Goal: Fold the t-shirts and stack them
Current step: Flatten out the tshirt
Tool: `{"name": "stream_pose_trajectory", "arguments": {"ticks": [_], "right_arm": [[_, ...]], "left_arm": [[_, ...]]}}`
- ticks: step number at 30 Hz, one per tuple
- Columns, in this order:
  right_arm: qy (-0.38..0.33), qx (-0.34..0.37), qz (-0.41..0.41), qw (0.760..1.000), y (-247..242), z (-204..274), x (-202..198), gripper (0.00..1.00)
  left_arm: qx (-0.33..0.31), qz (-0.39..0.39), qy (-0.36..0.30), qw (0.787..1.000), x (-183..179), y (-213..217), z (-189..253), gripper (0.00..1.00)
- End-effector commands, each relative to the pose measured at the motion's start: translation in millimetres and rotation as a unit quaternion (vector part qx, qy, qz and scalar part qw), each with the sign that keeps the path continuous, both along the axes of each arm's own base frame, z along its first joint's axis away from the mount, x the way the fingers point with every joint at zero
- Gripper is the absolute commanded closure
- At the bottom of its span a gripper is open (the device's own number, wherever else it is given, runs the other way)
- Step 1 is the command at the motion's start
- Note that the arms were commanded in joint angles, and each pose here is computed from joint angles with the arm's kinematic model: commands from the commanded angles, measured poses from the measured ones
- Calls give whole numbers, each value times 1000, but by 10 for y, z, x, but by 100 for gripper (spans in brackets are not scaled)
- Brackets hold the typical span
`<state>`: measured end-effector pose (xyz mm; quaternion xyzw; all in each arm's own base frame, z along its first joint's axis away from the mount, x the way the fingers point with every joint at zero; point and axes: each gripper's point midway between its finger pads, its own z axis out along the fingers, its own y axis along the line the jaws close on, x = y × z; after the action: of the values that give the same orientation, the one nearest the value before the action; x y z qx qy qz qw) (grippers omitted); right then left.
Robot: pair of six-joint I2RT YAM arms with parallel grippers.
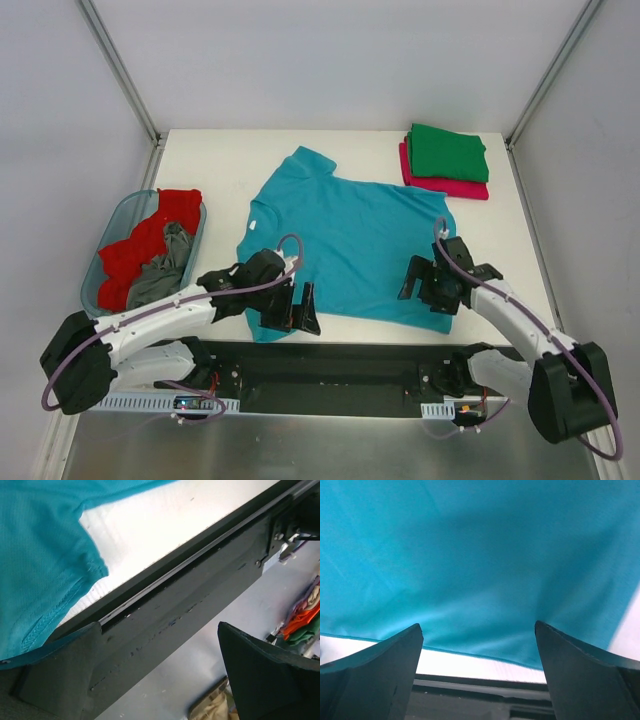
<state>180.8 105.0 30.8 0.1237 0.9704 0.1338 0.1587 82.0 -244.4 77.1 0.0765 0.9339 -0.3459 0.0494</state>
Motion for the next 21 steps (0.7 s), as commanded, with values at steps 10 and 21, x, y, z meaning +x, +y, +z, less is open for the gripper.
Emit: {"name": "stream_pose_trajectory", "arguments": {"ticks": [10,21], "right_arm": [[-125,96,126,980,674,624,-127,4],[-141,127,239,952,2486,588,-294,11]], "left_arm": [[109,204,-178,957,1436,522,381,1],[102,270,-58,956,1735,681,-230,1]]}}
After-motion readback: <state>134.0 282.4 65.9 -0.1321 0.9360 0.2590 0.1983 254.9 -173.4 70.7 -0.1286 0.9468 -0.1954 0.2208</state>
